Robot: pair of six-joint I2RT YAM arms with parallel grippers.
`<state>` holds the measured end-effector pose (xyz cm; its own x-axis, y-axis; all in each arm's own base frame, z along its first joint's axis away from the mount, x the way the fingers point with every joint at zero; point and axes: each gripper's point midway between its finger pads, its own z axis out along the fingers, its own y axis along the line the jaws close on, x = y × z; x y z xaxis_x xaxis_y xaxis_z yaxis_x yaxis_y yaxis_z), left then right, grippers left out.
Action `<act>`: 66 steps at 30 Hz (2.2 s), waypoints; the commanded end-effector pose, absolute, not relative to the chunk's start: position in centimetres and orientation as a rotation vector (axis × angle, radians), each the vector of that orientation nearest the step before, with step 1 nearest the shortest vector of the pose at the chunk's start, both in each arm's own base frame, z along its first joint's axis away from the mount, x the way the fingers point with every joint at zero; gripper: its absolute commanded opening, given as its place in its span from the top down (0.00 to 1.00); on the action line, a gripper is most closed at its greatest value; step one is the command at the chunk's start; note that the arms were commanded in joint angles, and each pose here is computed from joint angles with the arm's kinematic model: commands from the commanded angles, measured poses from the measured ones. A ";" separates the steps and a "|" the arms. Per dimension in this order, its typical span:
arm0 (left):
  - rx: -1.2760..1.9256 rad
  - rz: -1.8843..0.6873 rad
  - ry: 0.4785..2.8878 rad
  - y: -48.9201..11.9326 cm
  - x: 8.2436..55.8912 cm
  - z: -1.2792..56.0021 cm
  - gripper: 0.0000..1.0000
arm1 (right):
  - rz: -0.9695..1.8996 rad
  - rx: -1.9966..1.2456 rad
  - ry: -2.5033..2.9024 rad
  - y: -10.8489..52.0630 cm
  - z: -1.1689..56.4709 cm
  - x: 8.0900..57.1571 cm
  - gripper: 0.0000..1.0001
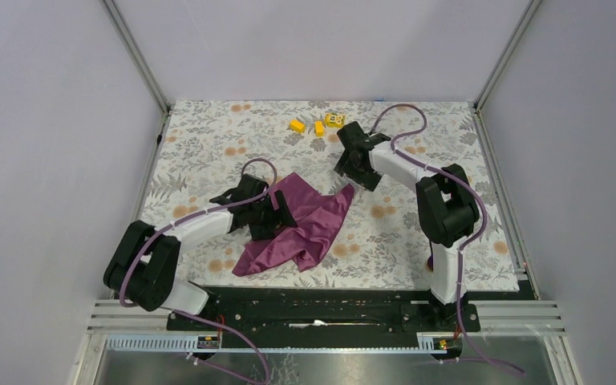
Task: Fold the napkin into a case and place the utensils inside
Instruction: Pick up the crumpled napkin from the center of the board.
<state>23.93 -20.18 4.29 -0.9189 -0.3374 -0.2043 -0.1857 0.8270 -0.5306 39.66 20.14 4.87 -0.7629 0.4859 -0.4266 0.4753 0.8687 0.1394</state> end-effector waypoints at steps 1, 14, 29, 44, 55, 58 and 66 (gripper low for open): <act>-0.321 -0.831 2.631 -22.2 25.9 5.3 0.14 | 0.049 0.885 2.542 21.1 4.7 39.3 0.12; -0.352 -0.858 2.666 -22.9 25.1 2.5 0.15 | -0.019 0.953 2.536 20.7 3.0 36.8 0.38; -0.446 -0.800 2.627 -22.7 34.9 1.7 0.13 | -0.040 0.905 2.351 15.1 7.8 38.0 1.00; -0.622 -0.488 2.518 -13.2 28.1 6.8 0.02 | 0.181 0.462 2.651 14.7 6.6 38.0 0.00; -1.388 -0.639 2.557 -10.7 27.9 2.3 0.27 | 0.175 1.032 2.595 15.5 4.6 38.8 0.10; -1.485 -0.682 2.523 -10.8 28.6 2.0 0.28 | 0.156 1.081 2.574 15.6 4.3 38.4 0.11; -1.661 -0.622 2.378 -8.4 27.3 2.0 0.32 | 0.097 1.113 2.562 16.1 3.2 37.9 0.12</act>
<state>28.97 -10.26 2.84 -0.4705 -0.8767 0.1002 -0.7980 0.3743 -0.4724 38.10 16.25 3.57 -0.6719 0.6922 -0.2635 0.6545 0.7214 0.2264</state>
